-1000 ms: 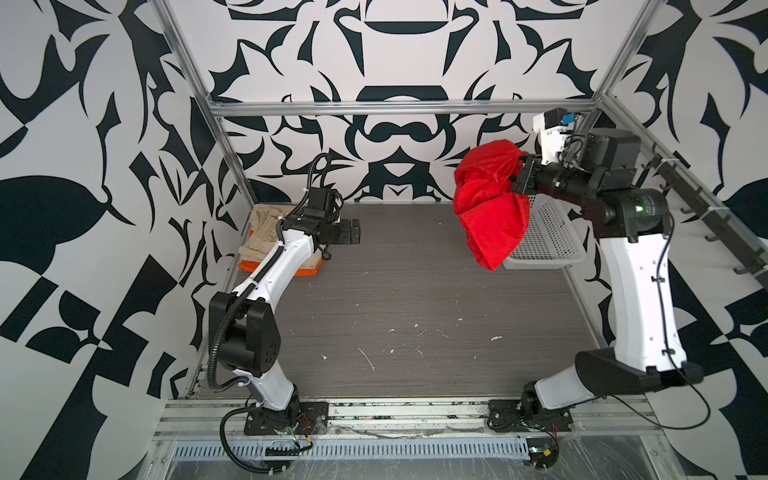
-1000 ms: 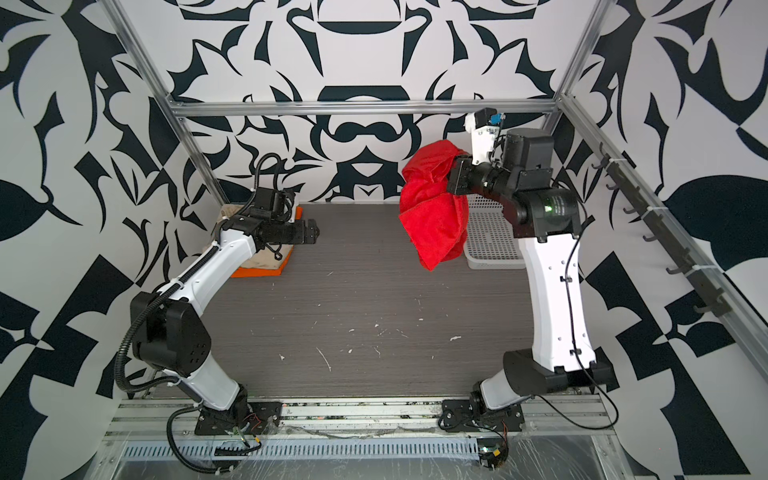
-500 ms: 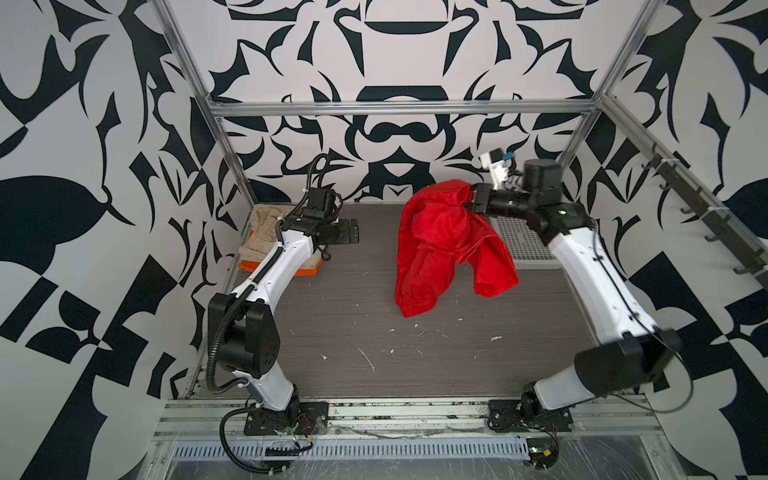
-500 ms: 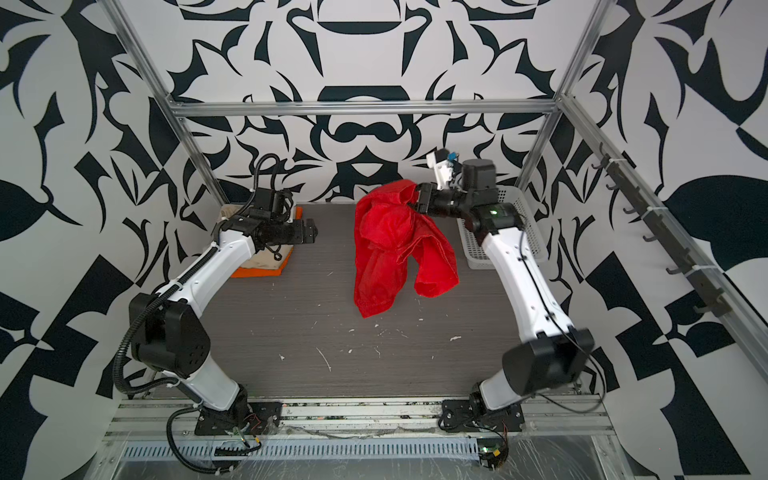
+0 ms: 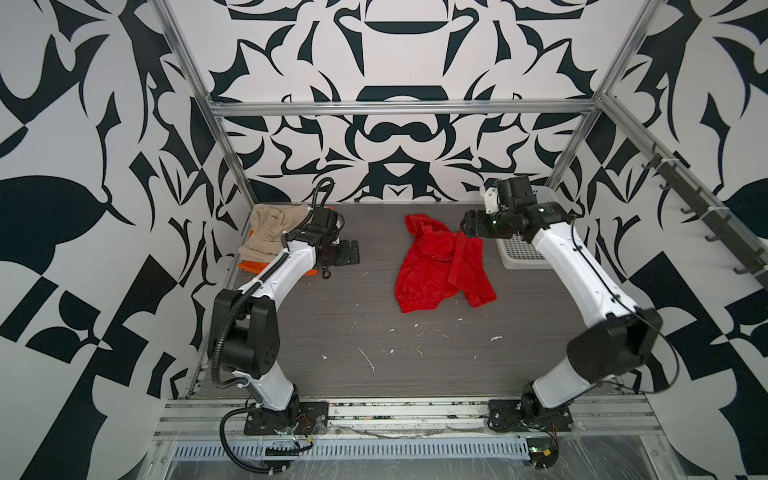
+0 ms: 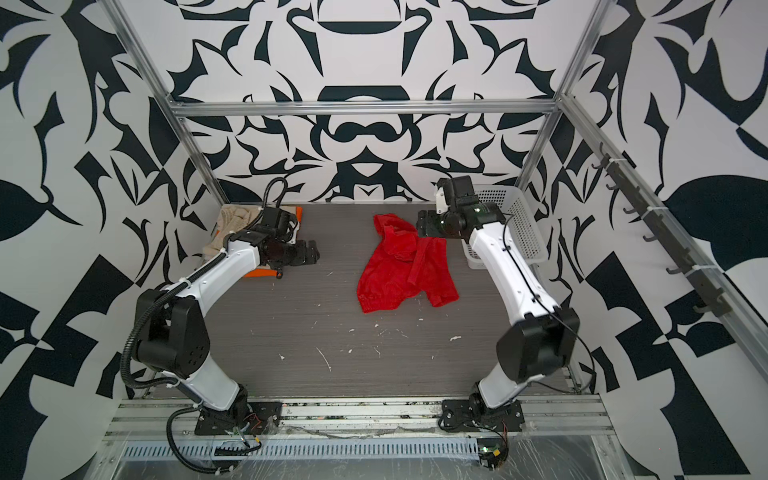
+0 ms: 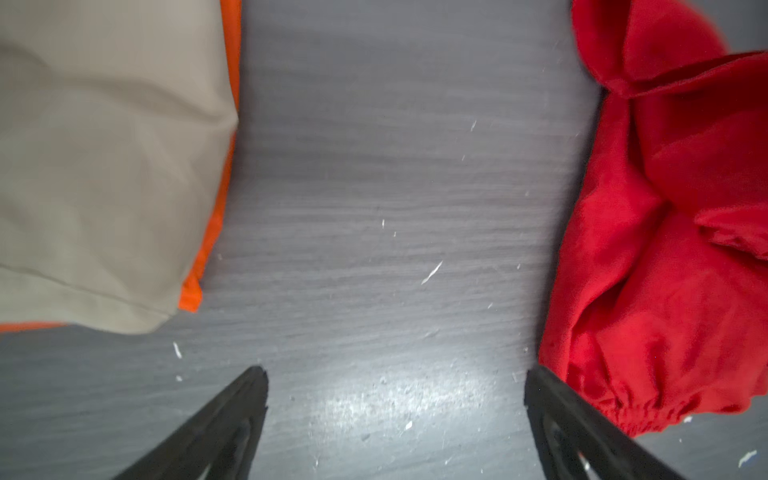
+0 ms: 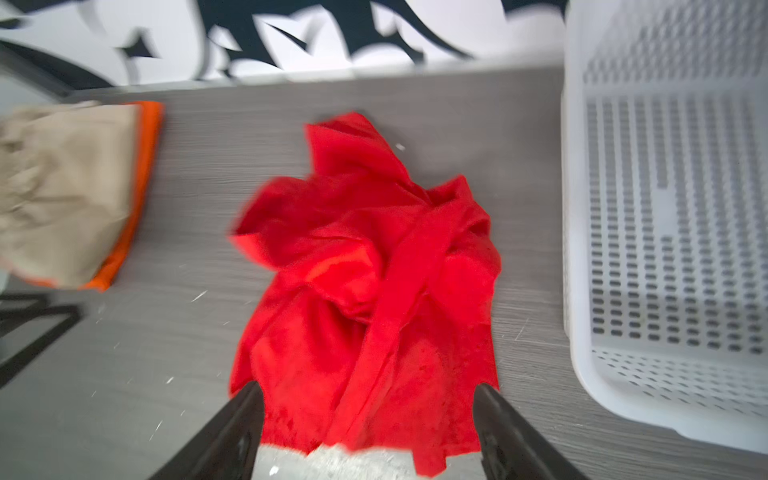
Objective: Fold and stack the shorts
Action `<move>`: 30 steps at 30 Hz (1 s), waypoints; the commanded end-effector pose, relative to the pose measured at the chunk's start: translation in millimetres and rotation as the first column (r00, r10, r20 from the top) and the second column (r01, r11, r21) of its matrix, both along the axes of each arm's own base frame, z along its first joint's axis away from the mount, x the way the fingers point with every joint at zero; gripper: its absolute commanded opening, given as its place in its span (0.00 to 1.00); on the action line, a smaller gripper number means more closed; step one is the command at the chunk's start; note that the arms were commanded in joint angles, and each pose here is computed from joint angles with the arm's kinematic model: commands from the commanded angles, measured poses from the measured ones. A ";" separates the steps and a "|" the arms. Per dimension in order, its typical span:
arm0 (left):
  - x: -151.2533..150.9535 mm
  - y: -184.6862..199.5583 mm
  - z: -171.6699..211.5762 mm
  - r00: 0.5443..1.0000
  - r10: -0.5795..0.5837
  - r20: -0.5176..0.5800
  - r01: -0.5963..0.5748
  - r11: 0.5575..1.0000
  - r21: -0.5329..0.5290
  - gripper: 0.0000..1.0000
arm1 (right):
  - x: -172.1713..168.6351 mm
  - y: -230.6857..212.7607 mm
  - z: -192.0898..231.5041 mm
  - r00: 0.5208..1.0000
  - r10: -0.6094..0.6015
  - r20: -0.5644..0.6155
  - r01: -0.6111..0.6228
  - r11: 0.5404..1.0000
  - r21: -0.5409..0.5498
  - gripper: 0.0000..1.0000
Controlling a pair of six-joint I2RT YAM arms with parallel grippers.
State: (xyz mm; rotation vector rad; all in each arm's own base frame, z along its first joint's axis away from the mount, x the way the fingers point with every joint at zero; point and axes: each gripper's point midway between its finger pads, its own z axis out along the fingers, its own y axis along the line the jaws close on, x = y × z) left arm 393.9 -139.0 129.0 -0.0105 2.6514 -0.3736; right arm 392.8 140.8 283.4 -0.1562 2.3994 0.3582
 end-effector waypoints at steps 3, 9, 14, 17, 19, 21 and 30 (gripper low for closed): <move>-14.6 -3.2 -13.5 0.996 0.067 -0.056 -0.071 0.995 -0.066 1.00 | -63.2 68.5 -54.6 0.968 0.204 -0.149 -0.222 0.967 -0.121 0.81; -20.4 3.6 -22.2 0.990 0.123 -0.074 -0.130 0.987 -0.092 1.00 | -100.4 144.6 -121.1 0.902 0.308 -0.303 -0.332 0.943 -0.032 0.79; -24.2 7.8 -21.1 0.987 0.146 -0.067 -0.153 0.981 -0.122 0.99 | -102.1 167.7 -174.1 0.867 0.298 -0.399 -0.341 0.939 -0.041 0.77; -27.9 9.4 -21.8 0.986 0.147 -0.072 -0.155 0.980 -0.124 0.99 | -98.0 164.6 -201.3 0.858 0.263 -0.442 -0.338 0.936 -0.098 0.76; -29.8 10.5 -21.3 0.986 0.149 -0.071 -0.158 0.980 -0.125 0.99 | -95.8 163.0 -212.8 0.854 0.250 -0.455 -0.340 0.932 -0.126 0.76; -31.5 12.0 -22.0 0.986 0.153 -0.072 -0.161 0.979 -0.126 1.00 | -93.7 164.2 -223.6 0.852 0.244 -0.464 -0.340 0.931 -0.134 0.74; -38.2 14.1 -21.4 0.985 0.161 -0.070 -0.169 0.977 -0.130 1.00 | -79.5 157.9 -263.8 0.884 0.169 -0.436 -0.282 0.936 -0.210 0.41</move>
